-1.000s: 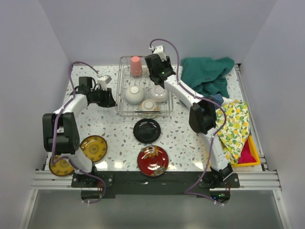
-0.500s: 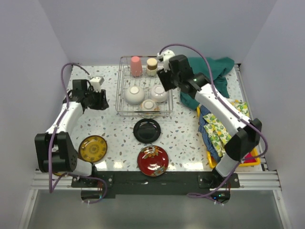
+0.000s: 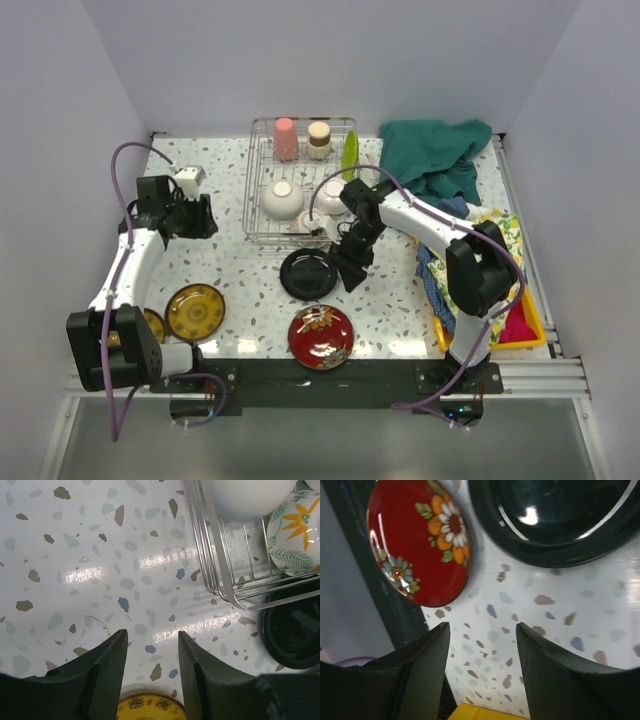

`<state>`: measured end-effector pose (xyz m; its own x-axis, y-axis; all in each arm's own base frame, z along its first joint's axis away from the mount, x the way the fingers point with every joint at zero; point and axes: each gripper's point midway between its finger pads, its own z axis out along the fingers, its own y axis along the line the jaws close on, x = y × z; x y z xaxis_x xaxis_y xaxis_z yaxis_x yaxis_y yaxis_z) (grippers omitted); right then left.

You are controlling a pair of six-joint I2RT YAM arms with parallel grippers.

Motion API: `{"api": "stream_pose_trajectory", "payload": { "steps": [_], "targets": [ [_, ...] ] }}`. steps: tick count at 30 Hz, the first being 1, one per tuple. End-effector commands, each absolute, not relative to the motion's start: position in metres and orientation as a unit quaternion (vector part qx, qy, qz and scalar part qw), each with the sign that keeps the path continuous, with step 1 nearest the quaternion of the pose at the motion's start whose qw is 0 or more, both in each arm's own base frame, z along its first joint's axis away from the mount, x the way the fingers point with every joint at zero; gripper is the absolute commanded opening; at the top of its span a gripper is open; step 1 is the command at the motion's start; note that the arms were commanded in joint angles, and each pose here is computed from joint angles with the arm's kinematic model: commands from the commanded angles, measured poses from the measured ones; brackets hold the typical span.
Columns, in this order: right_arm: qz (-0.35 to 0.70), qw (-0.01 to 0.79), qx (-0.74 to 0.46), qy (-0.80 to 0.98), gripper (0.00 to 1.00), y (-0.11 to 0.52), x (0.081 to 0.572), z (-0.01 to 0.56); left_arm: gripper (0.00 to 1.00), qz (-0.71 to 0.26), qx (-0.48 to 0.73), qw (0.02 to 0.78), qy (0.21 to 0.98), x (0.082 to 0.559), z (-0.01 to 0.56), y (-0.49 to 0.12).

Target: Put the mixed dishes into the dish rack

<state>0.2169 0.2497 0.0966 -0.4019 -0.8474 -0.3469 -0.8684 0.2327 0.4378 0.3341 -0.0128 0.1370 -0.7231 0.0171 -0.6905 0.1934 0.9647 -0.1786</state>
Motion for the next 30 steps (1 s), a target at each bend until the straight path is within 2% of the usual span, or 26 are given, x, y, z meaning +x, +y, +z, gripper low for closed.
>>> {"api": "stream_pose_trajectory", "payload": {
  "steps": [1, 7, 11, 19, 25, 30],
  "targets": [
    [0.356, -0.034, -0.559, 0.748, 0.59, 0.248, 0.168, 0.102, 0.5, -0.092, 0.074, 0.388, 0.914, 0.326, 0.151, -0.004],
    [0.332, -0.037, -0.553, 0.763, 0.6, 0.253, 0.156, 0.074, 0.5, -0.076, 0.07, 0.405, 0.908, 0.322, 0.162, 0.0],
    [0.321, -0.038, -0.534, 0.781, 0.66, 0.264, 0.168, 0.055, 0.5, -0.081, 0.061, 0.407, 0.908, 0.318, 0.163, -0.002],
    [0.33, -0.034, -0.526, 0.783, 0.65, 0.279, 0.172, 0.038, 0.5, -0.055, 0.061, 0.4, 0.913, 0.316, 0.16, 0.007],
    [0.333, -0.026, -0.522, 0.785, 0.57, 0.291, 0.162, 0.031, 0.5, -0.057, 0.057, 0.401, 0.912, 0.318, 0.16, 0.007],
    [0.316, -0.04, -0.524, 0.79, 0.41, 0.29, 0.15, 0.019, 0.5, -0.063, 0.058, 0.402, 0.912, 0.32, 0.16, 0.005]
  ]
}}
